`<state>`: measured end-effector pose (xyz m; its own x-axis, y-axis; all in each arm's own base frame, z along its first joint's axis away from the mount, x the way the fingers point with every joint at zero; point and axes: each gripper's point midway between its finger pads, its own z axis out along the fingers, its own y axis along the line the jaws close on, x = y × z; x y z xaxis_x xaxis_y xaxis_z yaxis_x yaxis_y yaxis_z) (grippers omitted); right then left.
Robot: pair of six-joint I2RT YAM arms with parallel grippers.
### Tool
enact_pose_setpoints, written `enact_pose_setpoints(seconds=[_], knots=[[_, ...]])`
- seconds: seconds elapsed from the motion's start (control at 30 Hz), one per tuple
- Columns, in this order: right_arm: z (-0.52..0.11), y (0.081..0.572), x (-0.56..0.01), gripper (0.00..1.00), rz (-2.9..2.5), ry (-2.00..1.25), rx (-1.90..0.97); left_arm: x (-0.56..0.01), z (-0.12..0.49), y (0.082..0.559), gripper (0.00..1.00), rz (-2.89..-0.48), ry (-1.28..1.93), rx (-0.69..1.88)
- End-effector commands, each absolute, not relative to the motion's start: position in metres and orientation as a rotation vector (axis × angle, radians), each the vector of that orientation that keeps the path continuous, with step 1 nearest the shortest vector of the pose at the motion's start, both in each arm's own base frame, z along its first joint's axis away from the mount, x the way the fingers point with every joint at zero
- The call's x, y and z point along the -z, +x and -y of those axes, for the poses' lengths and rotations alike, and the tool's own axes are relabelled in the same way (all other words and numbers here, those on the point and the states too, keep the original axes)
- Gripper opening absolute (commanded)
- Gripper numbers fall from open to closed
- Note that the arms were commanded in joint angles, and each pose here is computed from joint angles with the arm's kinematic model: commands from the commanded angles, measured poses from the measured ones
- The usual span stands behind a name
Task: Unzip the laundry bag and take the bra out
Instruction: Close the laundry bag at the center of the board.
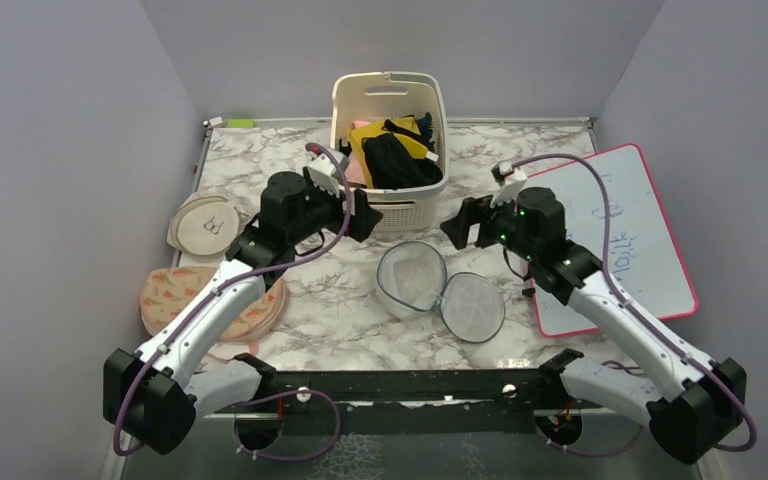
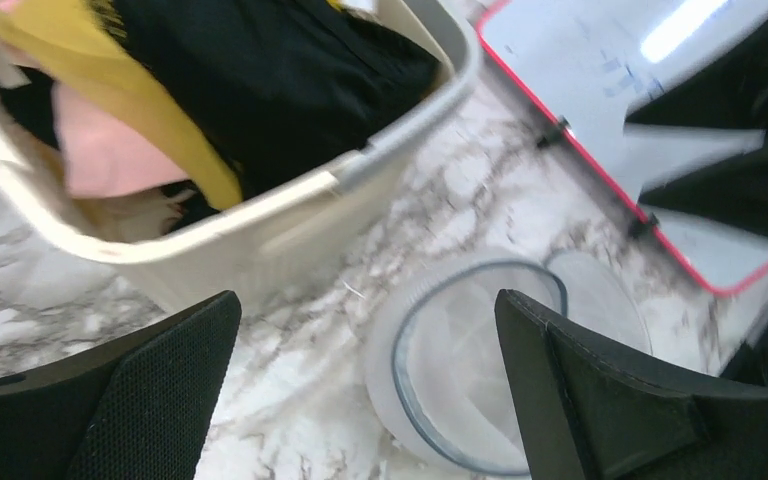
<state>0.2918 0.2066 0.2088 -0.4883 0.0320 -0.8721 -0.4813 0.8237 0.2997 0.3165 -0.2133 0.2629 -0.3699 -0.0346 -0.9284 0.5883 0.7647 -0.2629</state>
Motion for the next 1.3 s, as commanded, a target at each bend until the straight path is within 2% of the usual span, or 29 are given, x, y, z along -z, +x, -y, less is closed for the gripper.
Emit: enact_pose_setpoints(seconds=[0.0,0.2,0.33,0.5,0.87,1.03,1.13,1.2,1.27], knots=[[-0.170,0.293,-0.286,0.83,-1.815,-0.181,-0.525,-0.252,0.249,0.272,0.93,-1.719,0.736,0.746],[-0.150,0.269,-0.357,0.88,-1.641,-0.188,-0.516,-0.226,0.309,0.216,0.96,-1.488,1.115,0.656],[-0.138,0.253,-0.389,0.90,-1.568,-0.186,-0.506,-0.205,0.350,0.179,0.97,-1.377,1.335,0.646],[-0.128,0.234,-0.413,0.91,-1.475,-0.182,-0.525,-0.165,0.389,0.140,0.98,-1.223,1.599,0.498],[-0.115,0.219,-0.418,0.92,-1.440,-0.185,-0.493,-0.069,0.426,0.126,0.98,-0.931,1.974,0.028],[-0.111,0.215,-0.416,0.93,-1.440,-0.181,-0.486,-0.052,0.435,0.135,0.92,-0.846,2.002,-0.092],[-0.109,0.215,-0.415,0.93,-1.438,-0.176,-0.480,-0.045,0.441,0.140,0.83,-0.832,2.016,-0.140],[-0.108,0.214,-0.416,0.93,-1.439,-0.176,-0.479,-0.040,0.442,0.142,0.74,-0.822,2.020,-0.162],[-0.107,0.213,-0.416,0.93,-1.432,-0.176,-0.474,-0.039,0.443,0.147,0.59,-0.815,1.998,-0.200]])
